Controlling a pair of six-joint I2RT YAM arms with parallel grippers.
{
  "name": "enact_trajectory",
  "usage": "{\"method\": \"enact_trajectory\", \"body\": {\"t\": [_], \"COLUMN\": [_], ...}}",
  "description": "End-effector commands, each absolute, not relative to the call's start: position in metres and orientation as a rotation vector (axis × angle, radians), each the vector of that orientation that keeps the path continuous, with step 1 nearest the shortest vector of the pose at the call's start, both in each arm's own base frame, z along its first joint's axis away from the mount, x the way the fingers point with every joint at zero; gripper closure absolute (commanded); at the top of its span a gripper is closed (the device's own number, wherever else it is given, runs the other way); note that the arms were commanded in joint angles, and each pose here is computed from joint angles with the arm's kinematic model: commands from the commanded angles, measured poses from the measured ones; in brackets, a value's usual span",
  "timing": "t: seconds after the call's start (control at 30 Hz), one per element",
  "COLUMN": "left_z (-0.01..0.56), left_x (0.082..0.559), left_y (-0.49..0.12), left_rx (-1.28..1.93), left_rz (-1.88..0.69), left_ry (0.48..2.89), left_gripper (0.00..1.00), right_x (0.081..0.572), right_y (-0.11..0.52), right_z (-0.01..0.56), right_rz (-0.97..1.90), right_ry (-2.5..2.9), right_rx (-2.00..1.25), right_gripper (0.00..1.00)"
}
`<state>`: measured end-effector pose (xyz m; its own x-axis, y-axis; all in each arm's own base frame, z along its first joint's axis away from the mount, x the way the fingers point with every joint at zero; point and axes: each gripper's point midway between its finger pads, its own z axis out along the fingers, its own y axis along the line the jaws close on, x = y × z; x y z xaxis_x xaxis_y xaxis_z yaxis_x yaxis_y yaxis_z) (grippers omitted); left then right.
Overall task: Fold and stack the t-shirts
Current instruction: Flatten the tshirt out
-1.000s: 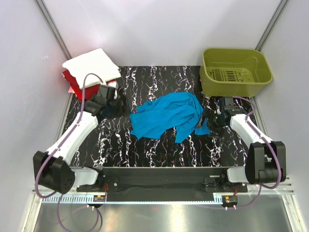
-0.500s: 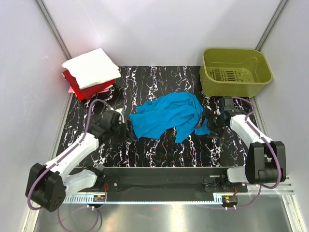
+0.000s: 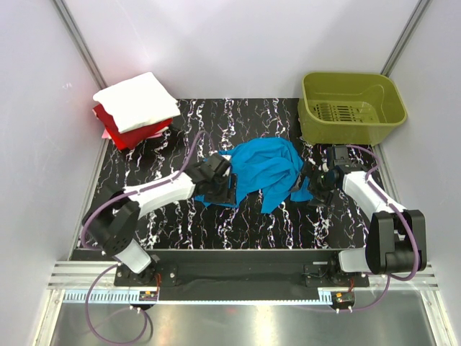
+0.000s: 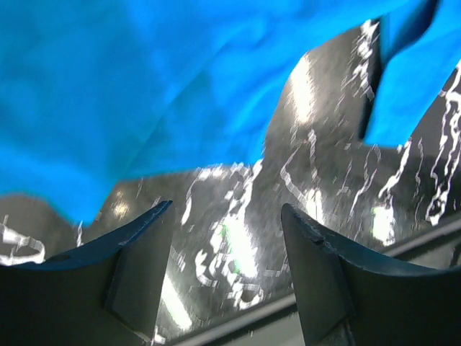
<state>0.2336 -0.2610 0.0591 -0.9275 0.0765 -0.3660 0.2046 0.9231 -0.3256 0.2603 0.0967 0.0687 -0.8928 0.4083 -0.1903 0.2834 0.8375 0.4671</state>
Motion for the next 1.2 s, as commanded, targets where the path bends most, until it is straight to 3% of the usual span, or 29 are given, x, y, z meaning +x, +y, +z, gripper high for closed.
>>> {"method": "enact_trajectory", "body": {"t": [0.0,0.8,1.07,1.17], "left_z": [0.064,0.019,0.003,-0.002], "left_x": [0.256,0.257,0.261,0.261], "left_y": [-0.273,-0.279,-0.277,-0.279], "left_rx": [0.28,0.518,0.551,0.567], "left_rz": [-0.42,-0.051,0.011,0.011], "left_ry": [2.663,2.7,2.713,2.722], "left_gripper": [0.34,0.32,0.6,0.84], "right_x": [0.263,0.265,0.266,0.266], "right_y": [0.102,0.104,0.105,0.105], "right_z": [0.073,0.072,0.072,0.072], "right_rz": [0.663,0.686,0.69,0.691], "right_ry": [2.71,2.711,2.71,2.709], "right_rx": [0.489,0.474,0.468,0.468], "right_gripper": [0.0,0.0,0.0,0.0]}}
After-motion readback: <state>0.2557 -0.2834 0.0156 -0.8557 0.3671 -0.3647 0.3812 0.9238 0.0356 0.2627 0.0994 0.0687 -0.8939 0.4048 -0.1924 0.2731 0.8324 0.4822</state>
